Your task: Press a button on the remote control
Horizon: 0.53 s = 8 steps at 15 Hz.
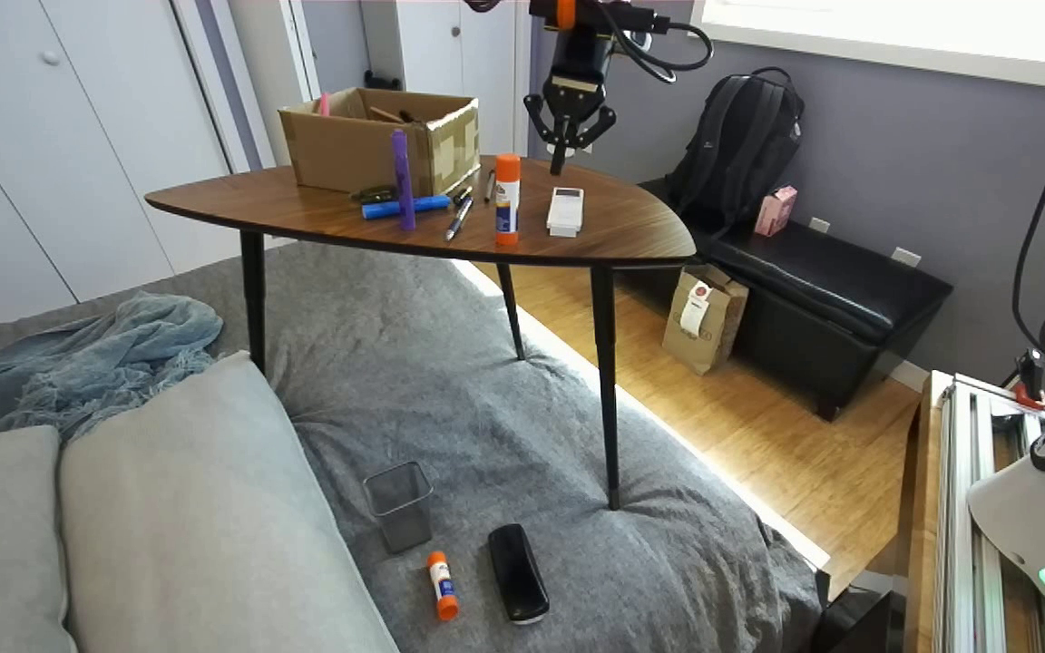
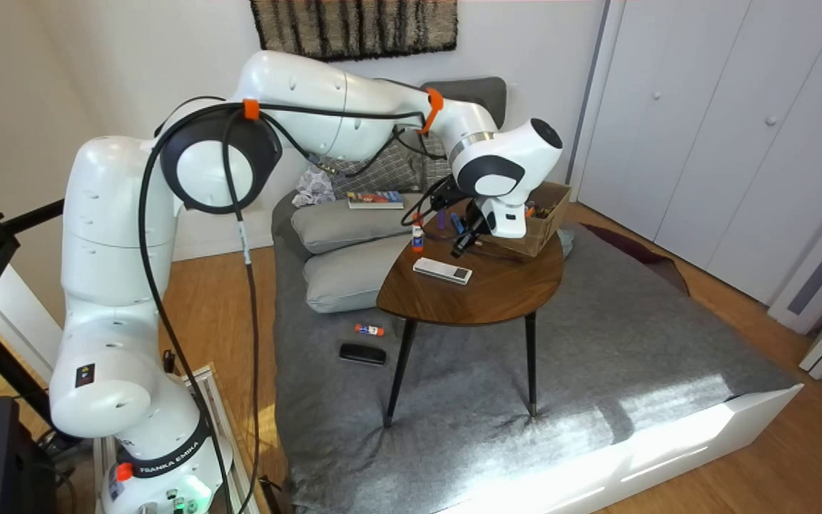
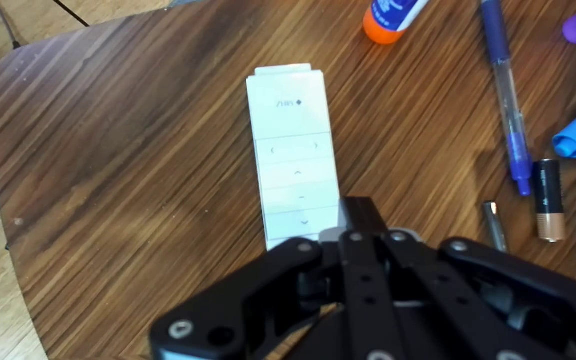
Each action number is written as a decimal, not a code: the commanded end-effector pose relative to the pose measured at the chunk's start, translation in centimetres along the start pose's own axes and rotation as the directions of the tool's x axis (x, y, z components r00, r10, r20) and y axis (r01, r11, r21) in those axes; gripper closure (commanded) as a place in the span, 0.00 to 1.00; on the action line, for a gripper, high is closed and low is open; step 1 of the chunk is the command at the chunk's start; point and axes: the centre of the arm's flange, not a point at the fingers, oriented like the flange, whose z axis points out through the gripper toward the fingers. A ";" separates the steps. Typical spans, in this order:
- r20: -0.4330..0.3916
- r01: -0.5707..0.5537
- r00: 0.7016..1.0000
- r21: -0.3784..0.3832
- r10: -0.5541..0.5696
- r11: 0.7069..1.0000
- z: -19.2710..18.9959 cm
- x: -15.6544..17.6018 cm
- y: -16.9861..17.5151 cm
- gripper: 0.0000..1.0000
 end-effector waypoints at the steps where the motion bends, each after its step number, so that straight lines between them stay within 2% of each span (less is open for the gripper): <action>1: 0.030 -0.031 0.999 0.002 0.031 1.000 0.8 -0.1 -0.3 1.00; 8: 0.043 -0.066 0.997 -0.026 0.067 0.997 2.0 0.6 -0.3 1.00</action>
